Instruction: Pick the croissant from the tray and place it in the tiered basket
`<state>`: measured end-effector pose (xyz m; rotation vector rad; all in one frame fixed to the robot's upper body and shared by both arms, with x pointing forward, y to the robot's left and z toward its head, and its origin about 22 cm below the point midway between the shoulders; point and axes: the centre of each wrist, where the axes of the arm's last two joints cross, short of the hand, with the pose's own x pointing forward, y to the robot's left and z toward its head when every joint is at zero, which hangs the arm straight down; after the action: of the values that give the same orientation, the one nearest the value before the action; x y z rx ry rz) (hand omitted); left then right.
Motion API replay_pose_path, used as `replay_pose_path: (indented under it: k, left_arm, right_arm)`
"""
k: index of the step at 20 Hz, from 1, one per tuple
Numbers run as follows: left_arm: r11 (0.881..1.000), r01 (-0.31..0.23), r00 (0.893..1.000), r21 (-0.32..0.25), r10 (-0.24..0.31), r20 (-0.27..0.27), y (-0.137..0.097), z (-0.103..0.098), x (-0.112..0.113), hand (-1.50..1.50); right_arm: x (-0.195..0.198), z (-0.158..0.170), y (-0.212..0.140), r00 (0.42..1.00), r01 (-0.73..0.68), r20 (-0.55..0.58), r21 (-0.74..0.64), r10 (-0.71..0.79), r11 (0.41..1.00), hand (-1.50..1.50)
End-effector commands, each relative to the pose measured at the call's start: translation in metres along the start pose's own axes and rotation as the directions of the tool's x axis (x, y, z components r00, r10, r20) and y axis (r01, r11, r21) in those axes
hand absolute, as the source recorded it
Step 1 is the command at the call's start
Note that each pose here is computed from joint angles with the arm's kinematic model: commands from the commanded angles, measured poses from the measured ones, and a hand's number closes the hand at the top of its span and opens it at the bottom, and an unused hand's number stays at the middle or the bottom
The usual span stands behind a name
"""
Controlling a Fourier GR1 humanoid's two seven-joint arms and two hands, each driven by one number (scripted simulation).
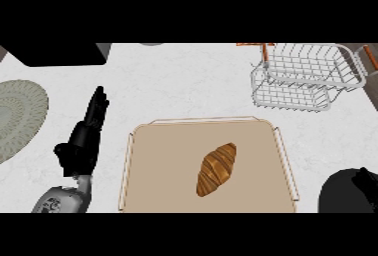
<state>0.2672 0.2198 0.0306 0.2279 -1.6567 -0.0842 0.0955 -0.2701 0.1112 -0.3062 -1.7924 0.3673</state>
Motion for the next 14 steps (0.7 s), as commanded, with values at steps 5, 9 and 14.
replay_pose_path:
  k: [5, 9, 14]
  left_arm:
    - [1.0, 0.012, 1.0, -0.013, -0.012, 0.018, -0.005, 0.0, 0.004, 0.0]
    - [0.999, 0.0, 1.0, -0.032, 0.001, 0.015, -0.003, -0.003, 0.009, 0.0]
    - [0.999, 0.003, 1.0, -0.046, -0.001, 0.028, -0.013, 0.002, 0.011, 0.0]
  right_arm:
    - [0.053, 0.0, -0.022, 0.86, -0.477, -0.107, 0.173, 0.498, 0.861, -1.5]
    - [0.068, -0.007, -0.023, 0.813, -0.52, -0.168, 0.222, 0.557, 0.825, -1.5]
    - [0.09, -0.017, -0.02, 0.761, -0.541, -0.228, 0.295, 0.607, 0.788, -1.5]
